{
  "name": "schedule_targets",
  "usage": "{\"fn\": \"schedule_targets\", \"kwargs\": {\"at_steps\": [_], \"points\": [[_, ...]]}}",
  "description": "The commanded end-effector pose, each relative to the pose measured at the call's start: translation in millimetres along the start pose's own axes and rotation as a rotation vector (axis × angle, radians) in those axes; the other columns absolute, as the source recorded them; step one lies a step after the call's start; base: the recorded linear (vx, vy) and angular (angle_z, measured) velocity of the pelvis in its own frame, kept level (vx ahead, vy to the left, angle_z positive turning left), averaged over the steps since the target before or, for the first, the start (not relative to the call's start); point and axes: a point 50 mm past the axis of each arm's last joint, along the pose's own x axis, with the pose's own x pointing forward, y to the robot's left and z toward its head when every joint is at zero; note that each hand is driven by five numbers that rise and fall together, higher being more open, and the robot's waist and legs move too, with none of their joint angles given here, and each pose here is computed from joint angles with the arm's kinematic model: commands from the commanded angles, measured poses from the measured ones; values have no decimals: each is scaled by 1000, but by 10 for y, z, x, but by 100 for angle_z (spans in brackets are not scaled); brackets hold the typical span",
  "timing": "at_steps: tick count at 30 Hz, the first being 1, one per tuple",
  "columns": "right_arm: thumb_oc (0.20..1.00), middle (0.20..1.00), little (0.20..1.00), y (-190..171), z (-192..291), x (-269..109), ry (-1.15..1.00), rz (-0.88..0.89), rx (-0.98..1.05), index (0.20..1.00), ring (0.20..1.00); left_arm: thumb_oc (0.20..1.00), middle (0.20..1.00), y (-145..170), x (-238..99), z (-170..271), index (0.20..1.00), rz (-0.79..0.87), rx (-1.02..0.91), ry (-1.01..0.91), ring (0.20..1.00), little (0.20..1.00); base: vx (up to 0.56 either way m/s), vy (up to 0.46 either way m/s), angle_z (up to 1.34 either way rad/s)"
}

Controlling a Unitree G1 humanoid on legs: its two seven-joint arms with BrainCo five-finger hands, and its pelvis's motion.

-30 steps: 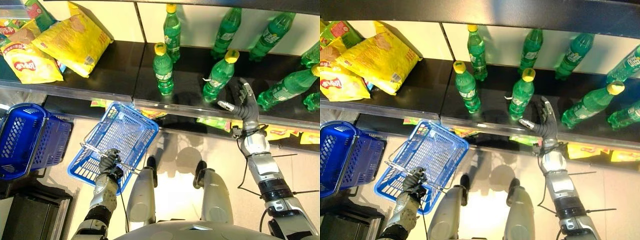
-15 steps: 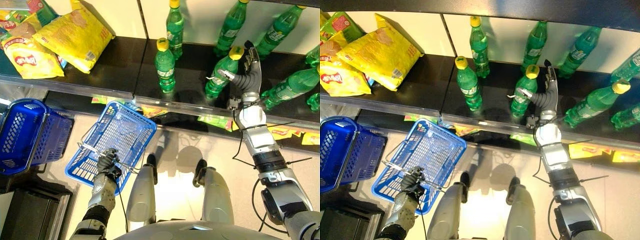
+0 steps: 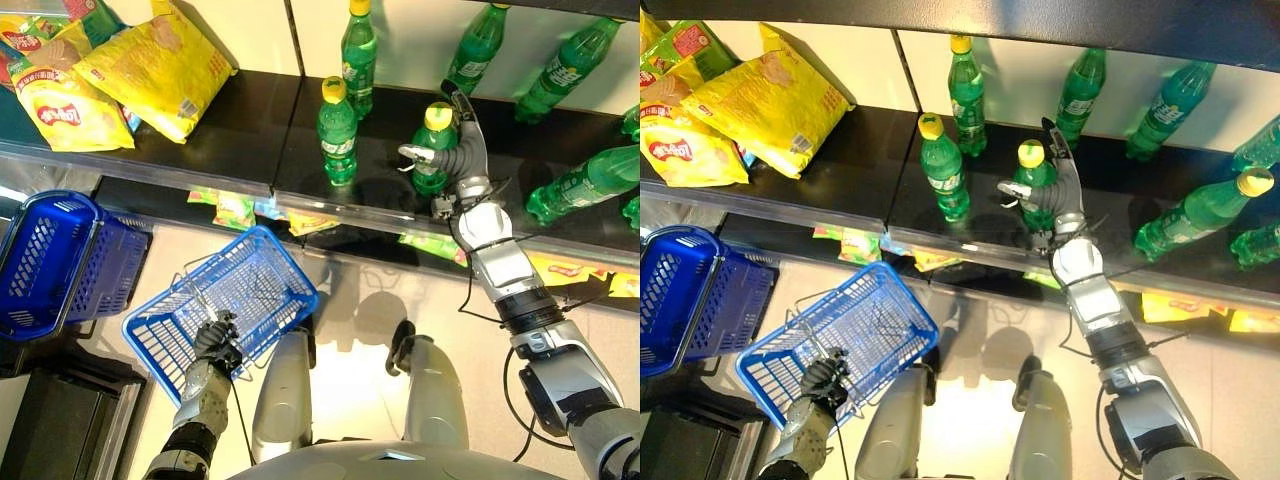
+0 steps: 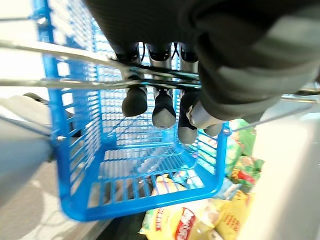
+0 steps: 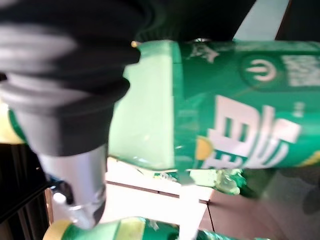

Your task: Pick up the snacks into the basket

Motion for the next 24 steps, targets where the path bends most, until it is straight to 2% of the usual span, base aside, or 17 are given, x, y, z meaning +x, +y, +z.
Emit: {"fn": "schedule_targets", "kwargs": {"at_steps": [1,13,14,15,24], "points": [[1000,1000,1000,-6,39,-36,-28,-3,23,1000,1000,200,200,48,-41,61,200,-29,47,-47,200,200,0,0,0],[1000,1000,1000,-140,-202,-84,76,-72,-126,1000,1000,200,200,47,-41,72,200,-24,48,-53,200,200,0,0,0],[357,357,357,-220,-221,-33,82,-82,-257,357,357,200,200,64,-40,80,200,-16,46,-56,200,200,0,0,0],[200,200,200,-257,-193,10,69,-90,-289,200,200,200,200,65,-35,89,200,-17,44,-57,200,200,0,0,0],[200,200,200,-357,-21,182,-5,-140,-343,200,200,200,200,102,-37,87,200,-14,32,-56,200,200,0,0,1]]}}
